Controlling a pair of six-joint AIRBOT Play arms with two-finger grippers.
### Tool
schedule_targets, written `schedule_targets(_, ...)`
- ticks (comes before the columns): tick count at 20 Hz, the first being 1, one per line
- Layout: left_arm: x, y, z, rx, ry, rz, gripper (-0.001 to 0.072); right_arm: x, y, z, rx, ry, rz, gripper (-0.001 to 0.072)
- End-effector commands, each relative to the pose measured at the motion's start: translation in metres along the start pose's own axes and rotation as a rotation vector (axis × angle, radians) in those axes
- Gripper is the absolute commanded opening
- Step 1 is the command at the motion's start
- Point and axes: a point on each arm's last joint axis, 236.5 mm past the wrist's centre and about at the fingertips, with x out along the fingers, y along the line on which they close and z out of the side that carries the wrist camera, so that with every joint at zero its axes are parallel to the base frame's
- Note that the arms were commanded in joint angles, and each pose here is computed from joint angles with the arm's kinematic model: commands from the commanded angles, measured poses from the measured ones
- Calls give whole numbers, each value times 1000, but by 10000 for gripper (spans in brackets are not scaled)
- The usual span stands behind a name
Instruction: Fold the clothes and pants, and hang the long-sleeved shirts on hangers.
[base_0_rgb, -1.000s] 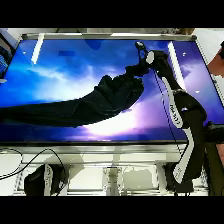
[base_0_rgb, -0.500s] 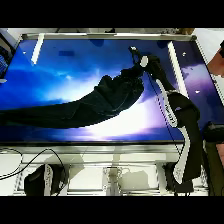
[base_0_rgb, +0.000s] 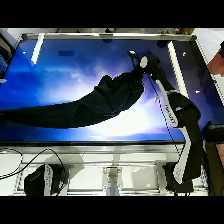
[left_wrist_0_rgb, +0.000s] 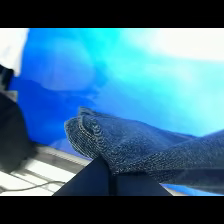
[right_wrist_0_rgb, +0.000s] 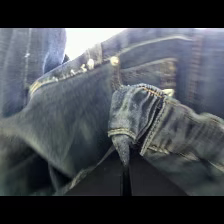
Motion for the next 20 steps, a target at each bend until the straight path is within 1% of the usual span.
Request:
schedule_targets(1, -1, 23, 18, -100, -82, 93, 27, -85, -33, 6, 44, -33, -49, 17)
schedule_targets(4, -5, 31, 38, -143, -169, 120, 27, -197, -82, 6, 122, -147, -126, 17)
schedule_targets(6, -5, 33, 43, -143, -193, 127, 27, -270, -112, -6, 190, -232, -181, 17)
schedule_targets(8, 1, 33, 42, -143, -178, 121, 27, -324, -137, -25, 257, -297, -237, 17)
schedule_targets(10, 9, 30, 42, -186, -165, 101, 27, -365, -157, -48, 328, -338, -285, 17)
schedule_targets(12, 19, 18, 43, -214, -152, 46, 27, -392, -169, -74, 404, -349, -319, 17)
schedule_targets(14, 33, 1, 36, -227, -91, -20, 26, -392, -171, -105, 472, -257, -310, 17)
schedule_targets(16, 50, -25, 7, -229, 71, -115, 26, -369, -158, -136, 520, -101, -234, 16)
schedule_targets(17, 56, -46, -13, -242, 186, -194, 27, -355, -149, -146, 525, -29, -187, 17)
schedule_targets(18, 60, -75, -38, -246, 330, -313, 26, -339, -144, -152, 539, 17, -155, 16)
schedule_targets(20, 62, -129, -66, -200, 537, -580, 26, -307, -136, -161, 529, 112, -111, 16)
